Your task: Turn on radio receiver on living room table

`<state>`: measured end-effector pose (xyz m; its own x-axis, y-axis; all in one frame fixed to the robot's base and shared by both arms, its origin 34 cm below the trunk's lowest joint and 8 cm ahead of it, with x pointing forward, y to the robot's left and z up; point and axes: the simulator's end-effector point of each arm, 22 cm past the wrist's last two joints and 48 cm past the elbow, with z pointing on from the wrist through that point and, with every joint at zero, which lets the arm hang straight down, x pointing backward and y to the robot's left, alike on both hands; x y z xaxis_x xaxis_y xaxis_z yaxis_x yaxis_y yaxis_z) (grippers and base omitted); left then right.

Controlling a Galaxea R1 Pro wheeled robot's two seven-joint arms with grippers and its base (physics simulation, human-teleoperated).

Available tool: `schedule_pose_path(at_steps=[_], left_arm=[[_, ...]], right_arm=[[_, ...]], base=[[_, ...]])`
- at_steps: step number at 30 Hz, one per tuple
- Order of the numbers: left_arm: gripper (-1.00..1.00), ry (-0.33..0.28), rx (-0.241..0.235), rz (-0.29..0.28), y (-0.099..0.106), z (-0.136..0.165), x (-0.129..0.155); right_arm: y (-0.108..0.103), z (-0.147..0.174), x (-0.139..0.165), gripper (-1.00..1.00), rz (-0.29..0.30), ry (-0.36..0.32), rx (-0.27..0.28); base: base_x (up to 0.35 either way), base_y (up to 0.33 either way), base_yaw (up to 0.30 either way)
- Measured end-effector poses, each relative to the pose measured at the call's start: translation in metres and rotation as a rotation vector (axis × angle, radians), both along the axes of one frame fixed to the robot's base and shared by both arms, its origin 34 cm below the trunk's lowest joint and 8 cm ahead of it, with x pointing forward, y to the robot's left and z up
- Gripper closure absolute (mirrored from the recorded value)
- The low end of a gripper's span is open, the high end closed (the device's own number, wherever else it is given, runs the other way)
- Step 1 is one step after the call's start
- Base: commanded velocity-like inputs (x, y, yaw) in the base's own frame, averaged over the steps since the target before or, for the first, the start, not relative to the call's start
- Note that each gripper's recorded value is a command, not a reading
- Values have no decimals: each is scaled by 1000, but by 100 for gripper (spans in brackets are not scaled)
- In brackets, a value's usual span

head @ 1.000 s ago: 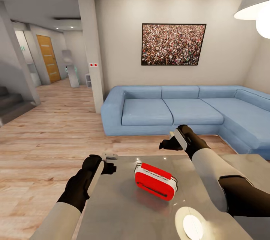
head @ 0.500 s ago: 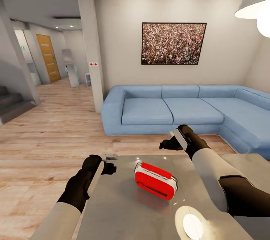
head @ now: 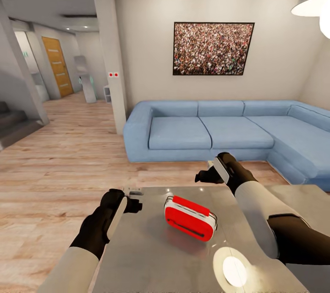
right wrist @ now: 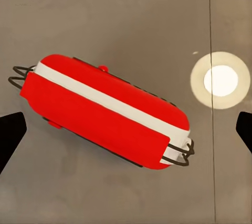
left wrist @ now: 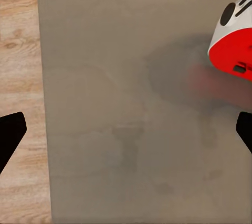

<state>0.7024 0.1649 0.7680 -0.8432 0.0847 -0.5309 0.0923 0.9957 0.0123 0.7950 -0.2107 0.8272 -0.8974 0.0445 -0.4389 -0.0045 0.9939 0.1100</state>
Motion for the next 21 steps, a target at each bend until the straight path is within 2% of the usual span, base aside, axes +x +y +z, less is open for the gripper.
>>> schedule_pose_path(at_steps=[21], left_arm=[[-100,32,0,0,0,-18,-2]], right_arm=[[0,-22,0,-100,0,33,0]], base=[[0,0,0]])
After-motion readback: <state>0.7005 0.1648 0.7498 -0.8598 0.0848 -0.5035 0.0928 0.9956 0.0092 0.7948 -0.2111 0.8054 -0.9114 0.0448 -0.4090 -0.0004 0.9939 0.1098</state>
